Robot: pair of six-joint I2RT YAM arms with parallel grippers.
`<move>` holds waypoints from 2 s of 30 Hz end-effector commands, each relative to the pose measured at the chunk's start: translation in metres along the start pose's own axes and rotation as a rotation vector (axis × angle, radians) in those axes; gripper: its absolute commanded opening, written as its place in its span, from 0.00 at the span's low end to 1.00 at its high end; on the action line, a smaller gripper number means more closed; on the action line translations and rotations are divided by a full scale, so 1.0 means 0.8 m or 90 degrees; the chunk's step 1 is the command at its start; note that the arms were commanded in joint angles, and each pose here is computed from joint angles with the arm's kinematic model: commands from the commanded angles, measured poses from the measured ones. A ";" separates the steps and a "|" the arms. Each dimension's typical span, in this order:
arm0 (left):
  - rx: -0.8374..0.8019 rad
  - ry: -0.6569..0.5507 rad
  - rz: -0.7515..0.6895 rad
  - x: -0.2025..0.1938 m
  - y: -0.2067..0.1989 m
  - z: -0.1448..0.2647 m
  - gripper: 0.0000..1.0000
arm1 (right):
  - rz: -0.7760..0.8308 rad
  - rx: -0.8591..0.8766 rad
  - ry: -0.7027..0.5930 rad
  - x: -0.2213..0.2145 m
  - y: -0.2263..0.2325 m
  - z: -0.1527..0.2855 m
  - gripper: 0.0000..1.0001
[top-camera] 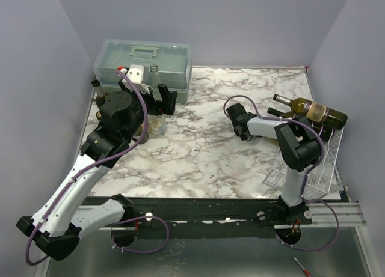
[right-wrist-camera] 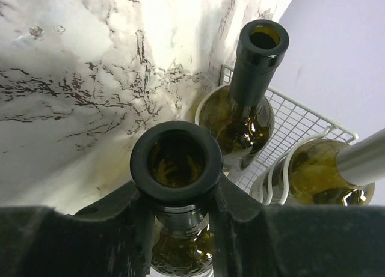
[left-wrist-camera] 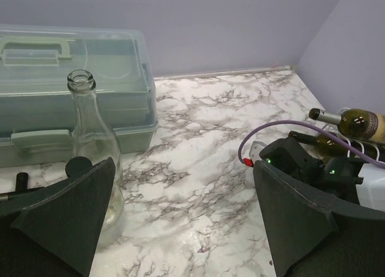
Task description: Put the wine bottle on the wine rack
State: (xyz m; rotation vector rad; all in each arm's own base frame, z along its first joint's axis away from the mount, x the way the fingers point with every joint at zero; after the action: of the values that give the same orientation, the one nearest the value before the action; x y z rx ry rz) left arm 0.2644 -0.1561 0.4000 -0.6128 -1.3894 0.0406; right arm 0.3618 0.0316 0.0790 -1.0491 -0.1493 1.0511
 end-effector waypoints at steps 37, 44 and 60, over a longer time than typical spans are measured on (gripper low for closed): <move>-0.010 -0.014 -0.003 0.007 -0.007 0.012 0.99 | 0.072 -0.034 -0.011 -0.054 -0.009 0.005 0.48; -0.004 -0.010 -0.006 0.004 -0.005 0.009 0.99 | 0.056 -0.039 -0.067 -0.030 -0.011 0.029 0.56; -0.017 0.039 0.016 -0.007 -0.021 -0.021 0.99 | -0.205 0.095 -0.356 0.056 -0.038 0.117 0.80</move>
State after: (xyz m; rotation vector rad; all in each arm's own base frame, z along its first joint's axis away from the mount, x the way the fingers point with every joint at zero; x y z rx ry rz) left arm 0.2726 -0.1696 0.3855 -0.5963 -1.3384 0.0205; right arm 0.3509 0.0850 0.1203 -0.7987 -0.4636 1.1085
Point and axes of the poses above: each gripper's point midway between its finger pads, its own z axis back along the fingers, its own y axis along the line the jaws close on, x = y × z, the point moved 3 cm from there along z, back along the fingers, and after that the axes turned 13 degrees about z, right-handed, at the moved point
